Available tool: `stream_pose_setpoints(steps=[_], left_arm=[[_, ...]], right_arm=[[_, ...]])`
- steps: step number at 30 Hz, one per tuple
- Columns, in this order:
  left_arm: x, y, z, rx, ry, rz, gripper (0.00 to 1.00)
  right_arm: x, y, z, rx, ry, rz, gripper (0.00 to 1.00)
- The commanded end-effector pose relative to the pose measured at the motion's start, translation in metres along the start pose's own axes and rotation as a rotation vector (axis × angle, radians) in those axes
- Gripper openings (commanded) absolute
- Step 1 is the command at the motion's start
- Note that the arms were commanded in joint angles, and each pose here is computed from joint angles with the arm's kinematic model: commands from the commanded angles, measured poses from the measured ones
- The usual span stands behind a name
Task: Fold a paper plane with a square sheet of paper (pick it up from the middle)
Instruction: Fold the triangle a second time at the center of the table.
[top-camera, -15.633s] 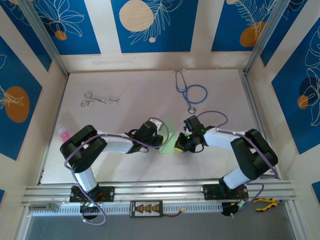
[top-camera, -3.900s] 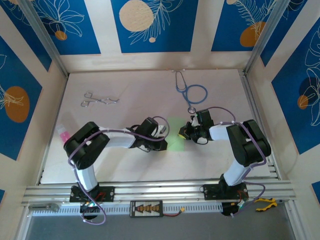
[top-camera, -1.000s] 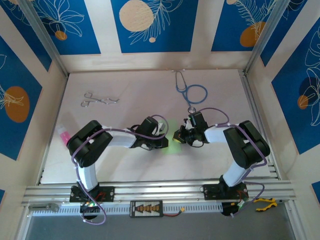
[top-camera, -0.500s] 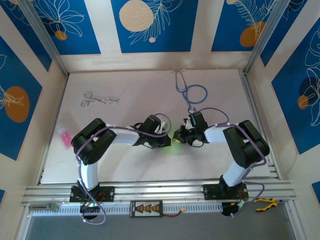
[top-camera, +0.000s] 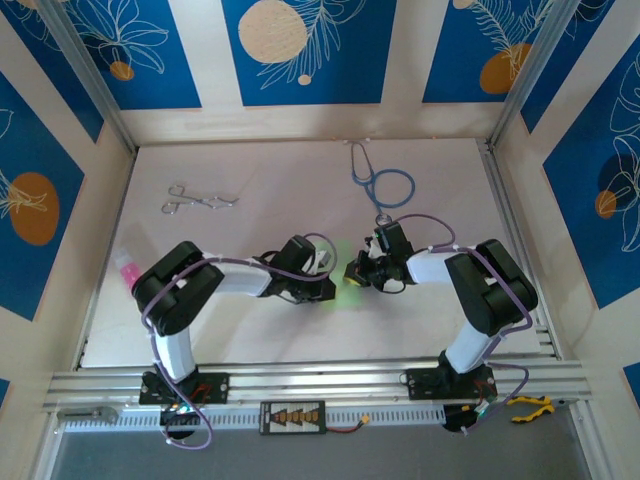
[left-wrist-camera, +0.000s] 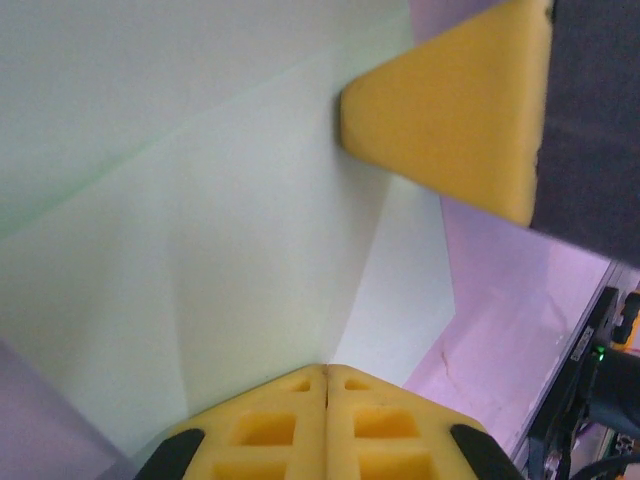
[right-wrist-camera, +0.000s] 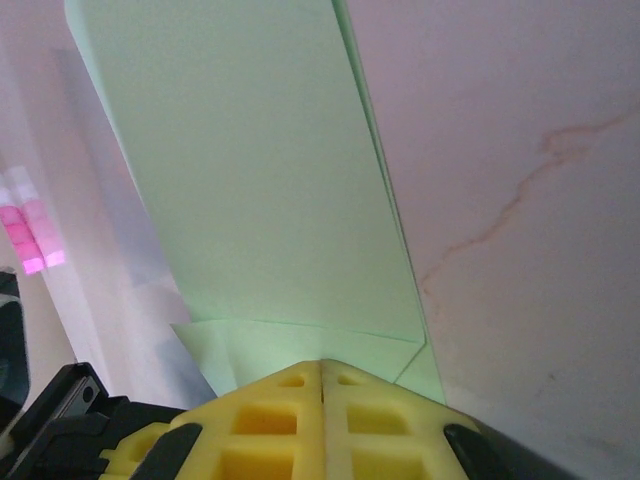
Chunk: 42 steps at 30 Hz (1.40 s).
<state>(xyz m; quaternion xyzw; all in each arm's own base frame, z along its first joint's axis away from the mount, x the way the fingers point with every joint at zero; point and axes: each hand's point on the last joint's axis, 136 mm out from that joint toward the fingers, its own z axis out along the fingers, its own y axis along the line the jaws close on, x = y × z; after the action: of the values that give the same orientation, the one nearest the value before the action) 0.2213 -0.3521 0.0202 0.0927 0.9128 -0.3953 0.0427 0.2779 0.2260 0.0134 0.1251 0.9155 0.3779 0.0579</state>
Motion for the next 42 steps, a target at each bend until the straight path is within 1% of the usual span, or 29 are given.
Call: stream_pose_setpoints(steps=[1,9,13,18,20,25,28,31,33,37,39,42], left_arm=[[0.041,0.024,-0.004,-0.077,0.136,-0.036,0.06],[0.053,0.028,-0.013,-0.118,0.168,0.012,0.06],[0.053,0.031,-0.018,-0.131,0.148,0.017,0.06],[0.046,0.016,-0.021,-0.088,0.117,0.038,0.04],[0.041,0.013,-0.023,-0.092,0.100,0.047,0.03],[0.019,-0.013,-0.036,-0.044,0.009,0.114,0.03],[0.001,-0.024,-0.047,-0.051,-0.066,0.151,0.03],[-0.017,-0.022,-0.051,-0.077,-0.114,0.144,0.02],[-0.025,-0.022,-0.048,-0.069,-0.112,0.133,0.03],[-0.034,-0.016,-0.041,-0.088,-0.096,0.127,0.02],[-0.036,-0.010,-0.040,-0.115,-0.091,0.123,0.02],[-0.038,0.002,-0.039,-0.144,-0.089,0.109,0.02]], right_arm=[[0.010,-0.041,0.005,0.162,0.019,0.059,0.00],[0.011,-0.040,0.006,0.167,0.022,0.052,0.00],[0.011,-0.039,0.006,0.164,0.023,0.049,0.00],[0.010,-0.033,0.006,0.211,0.020,-0.012,0.00],[0.010,-0.031,0.006,0.221,0.025,-0.027,0.00],[0.004,-0.011,0.002,0.172,0.006,-0.077,0.01],[0.000,0.010,-0.009,0.116,-0.027,-0.124,0.05],[-0.003,0.023,-0.026,0.125,-0.088,-0.179,0.14],[-0.003,0.026,-0.038,0.151,-0.117,-0.193,0.19],[0.005,0.019,-0.055,0.173,-0.143,-0.155,0.27],[0.014,0.013,-0.060,0.170,-0.137,-0.112,0.30],[0.029,0.007,-0.061,0.145,-0.101,-0.048,0.32]])
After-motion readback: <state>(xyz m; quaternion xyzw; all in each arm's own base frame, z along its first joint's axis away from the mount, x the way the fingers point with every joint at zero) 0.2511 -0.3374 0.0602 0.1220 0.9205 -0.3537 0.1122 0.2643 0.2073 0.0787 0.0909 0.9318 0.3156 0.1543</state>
